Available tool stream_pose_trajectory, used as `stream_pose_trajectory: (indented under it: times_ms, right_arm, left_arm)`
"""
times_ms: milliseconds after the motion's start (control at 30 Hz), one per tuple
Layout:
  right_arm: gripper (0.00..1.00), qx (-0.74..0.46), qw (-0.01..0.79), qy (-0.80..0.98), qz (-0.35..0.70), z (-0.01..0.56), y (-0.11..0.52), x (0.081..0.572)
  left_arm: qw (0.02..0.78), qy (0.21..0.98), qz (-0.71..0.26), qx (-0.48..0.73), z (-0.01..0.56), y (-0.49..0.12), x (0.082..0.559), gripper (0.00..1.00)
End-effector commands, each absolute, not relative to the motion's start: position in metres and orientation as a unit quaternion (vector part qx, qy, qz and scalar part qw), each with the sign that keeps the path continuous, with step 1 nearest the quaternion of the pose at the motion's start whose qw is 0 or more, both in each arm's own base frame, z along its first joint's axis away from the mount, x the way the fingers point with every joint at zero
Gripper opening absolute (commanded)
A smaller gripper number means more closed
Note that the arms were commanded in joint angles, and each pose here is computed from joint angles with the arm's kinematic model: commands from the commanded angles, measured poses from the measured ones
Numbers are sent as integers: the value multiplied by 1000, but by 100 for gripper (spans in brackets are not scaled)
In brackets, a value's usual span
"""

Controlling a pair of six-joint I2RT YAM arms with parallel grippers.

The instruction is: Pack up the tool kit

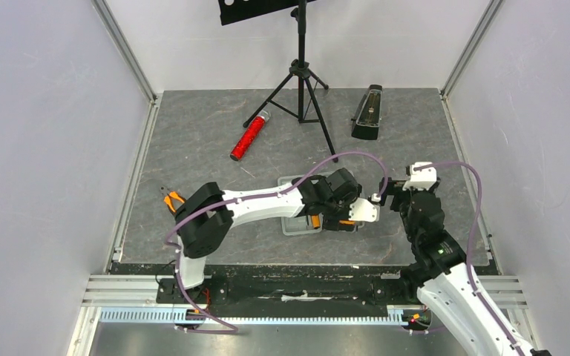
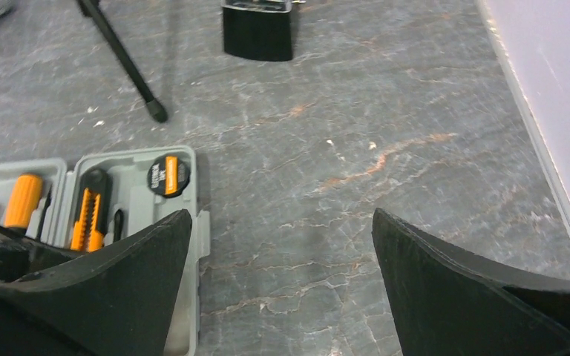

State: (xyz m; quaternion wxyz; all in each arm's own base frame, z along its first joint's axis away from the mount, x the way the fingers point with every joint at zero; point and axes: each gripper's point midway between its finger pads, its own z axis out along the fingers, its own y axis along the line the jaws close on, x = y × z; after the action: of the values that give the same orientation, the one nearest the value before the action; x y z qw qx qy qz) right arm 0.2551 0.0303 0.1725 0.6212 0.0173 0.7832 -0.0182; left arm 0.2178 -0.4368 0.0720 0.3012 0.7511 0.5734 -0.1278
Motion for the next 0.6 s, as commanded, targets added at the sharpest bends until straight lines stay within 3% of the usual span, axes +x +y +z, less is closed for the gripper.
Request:
stream_pose_trajectory:
  times_ms: [0,267,567]
  right_arm:
    - [95,-47,626,778,15,197,54,262]
    - [93,-213,525,821,69,182,101,262]
    - [92,-352,374,847,136,145,135,242]
  left_arm:
    - [397,575,-129,704,136,-440,231,89]
    - [431,721,-152,521,170,-369,260,89]
    - [346,848,-196,350,127,-317,268,87]
